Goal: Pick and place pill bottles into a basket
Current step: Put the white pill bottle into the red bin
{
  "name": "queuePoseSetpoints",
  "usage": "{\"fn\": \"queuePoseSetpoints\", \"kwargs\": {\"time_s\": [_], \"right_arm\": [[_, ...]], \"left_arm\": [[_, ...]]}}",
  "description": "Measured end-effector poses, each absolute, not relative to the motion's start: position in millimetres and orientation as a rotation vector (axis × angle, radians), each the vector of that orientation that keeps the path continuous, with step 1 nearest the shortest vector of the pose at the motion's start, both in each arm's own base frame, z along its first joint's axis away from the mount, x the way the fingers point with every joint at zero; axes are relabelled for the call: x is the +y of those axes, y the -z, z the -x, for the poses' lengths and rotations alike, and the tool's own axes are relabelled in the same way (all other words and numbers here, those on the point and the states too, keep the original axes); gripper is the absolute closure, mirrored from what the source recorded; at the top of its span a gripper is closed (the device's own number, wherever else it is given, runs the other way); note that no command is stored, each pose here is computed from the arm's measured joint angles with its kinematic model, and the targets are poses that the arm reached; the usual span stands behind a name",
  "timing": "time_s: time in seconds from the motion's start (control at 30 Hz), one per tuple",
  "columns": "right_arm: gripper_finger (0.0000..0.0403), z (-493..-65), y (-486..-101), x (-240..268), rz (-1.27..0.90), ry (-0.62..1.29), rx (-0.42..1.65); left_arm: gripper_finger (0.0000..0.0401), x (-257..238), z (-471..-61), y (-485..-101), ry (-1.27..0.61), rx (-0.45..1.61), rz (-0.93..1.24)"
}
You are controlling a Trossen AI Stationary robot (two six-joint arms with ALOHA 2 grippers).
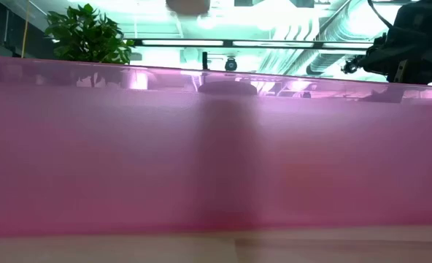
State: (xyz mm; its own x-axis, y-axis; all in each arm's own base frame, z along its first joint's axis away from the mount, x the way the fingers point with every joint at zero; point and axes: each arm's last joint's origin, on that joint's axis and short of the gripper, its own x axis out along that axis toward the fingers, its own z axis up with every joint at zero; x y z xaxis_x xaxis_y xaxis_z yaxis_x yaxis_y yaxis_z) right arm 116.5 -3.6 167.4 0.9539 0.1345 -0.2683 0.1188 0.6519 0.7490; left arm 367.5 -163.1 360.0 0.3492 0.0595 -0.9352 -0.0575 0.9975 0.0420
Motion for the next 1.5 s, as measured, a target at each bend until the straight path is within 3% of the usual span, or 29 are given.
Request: {"fn": "queuePoseSetpoints", "kwargs": {"time_s": [0.2, 0.37, 0.67, 1.03, 1.5], "right_arm": [[0.0091, -116, -169, -2, -0.857, -0.063, 0.324], [0.0091, -116, -169, -1, -0.844, -0.092, 0.331], [0.0091, -116, -169, -1, -0.82, -0.114, 0.338], [0.0091, -116, -169, 0, -0.798, -0.134, 0.345], [0.0091, -115, -168, 0, -0.792, -0.147, 0.365]], "left_arm": [[0.0211, -170, -391, -318, -0.129, 1.308, -0.026], [0.0211, -173, -397, -305, -0.168, 1.328, -0.001], [0.0211, -173, -398, -308, -0.237, 1.283, 0.063], [0.0211, -184, -422, -315, -0.074, 1.076, 0.175], [0.0211, -166, -452, -290, -0.03, 1.062, 0.174]]}}
